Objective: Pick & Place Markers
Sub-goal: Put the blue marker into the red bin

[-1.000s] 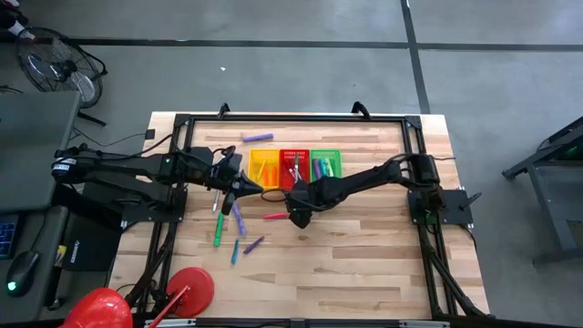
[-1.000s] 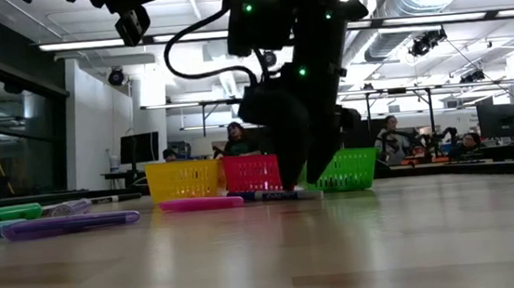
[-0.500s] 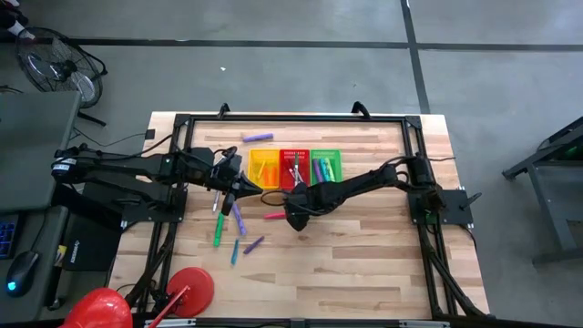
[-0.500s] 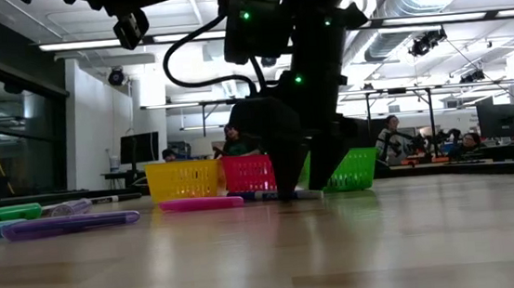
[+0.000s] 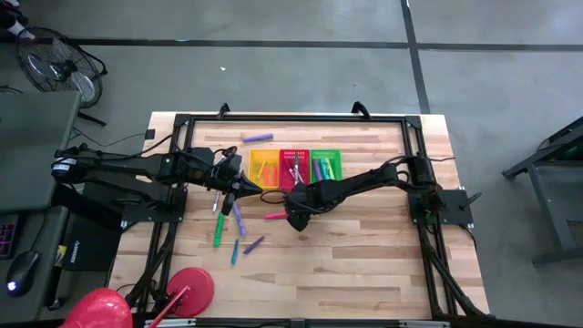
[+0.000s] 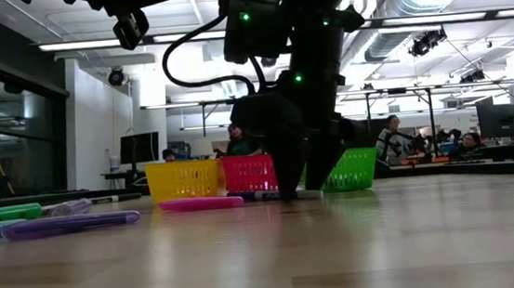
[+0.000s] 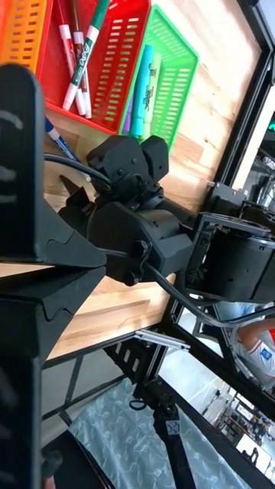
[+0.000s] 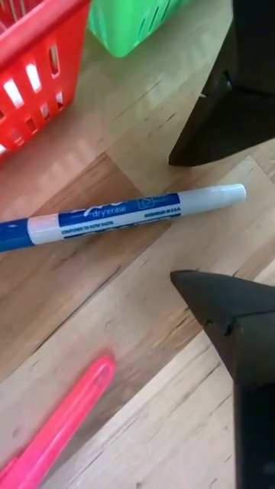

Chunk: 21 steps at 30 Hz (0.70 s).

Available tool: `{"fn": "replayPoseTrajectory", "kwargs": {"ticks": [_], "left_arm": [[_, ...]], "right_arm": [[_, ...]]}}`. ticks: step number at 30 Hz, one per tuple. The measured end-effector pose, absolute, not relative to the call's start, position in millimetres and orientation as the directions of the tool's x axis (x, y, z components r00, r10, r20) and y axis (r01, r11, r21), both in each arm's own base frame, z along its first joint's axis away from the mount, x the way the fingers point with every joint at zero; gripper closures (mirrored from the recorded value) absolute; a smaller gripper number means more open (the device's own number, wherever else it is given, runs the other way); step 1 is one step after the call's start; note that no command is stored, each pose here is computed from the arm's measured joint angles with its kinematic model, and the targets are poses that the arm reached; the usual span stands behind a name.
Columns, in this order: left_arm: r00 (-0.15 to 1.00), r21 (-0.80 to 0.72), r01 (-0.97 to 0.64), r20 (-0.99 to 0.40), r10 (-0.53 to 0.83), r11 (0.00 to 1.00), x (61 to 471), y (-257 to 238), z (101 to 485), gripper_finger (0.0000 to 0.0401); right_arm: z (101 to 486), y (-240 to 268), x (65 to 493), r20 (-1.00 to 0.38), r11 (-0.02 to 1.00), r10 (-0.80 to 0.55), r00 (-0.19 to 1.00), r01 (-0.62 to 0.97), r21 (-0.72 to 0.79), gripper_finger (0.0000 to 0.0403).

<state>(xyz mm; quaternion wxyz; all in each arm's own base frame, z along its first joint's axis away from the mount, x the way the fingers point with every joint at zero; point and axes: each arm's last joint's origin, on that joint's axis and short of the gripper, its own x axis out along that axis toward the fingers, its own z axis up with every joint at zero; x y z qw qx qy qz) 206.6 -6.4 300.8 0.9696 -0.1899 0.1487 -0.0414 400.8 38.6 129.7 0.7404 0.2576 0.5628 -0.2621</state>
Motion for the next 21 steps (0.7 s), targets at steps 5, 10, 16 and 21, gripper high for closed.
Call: {"fn": "replayPoseTrajectory", "kwargs": {"ticks": [5, 10, 16, 21], "left_arm": [[0.952, -0.381, 0.023, -0.273, -0.136, 0.924, 206.6, -6.3, 300.8, 0.0401], [0.952, -0.381, 0.023, -0.273, -0.136, 0.924, 206.6, -6.3, 300.8, 0.0401], [0.952, -0.381, 0.023, -0.274, -0.136, 0.924, 206.6, -6.3, 300.7, 0.0401], [0.952, -0.381, 0.023, -0.274, -0.137, 0.924, 206.6, -6.3, 300.7, 0.0401]], "right_arm": [[129.5, 39.1, 400.7, -0.971, 0.729, -0.080, 0.226, 0.678, 0.098, 0.0222], [129.1, 39.7, 398.7, -0.978, 0.730, -0.054, 0.204, 0.676, 0.100, 0.0263], [128.7, 41.2, 396.9, -0.983, 0.745, -0.005, 0.182, 0.657, 0.117, 0.0301], [125.4, 41.8, 396.5, -0.986, 0.748, 0.011, 0.167, 0.653, 0.119, 0.0322]]}}
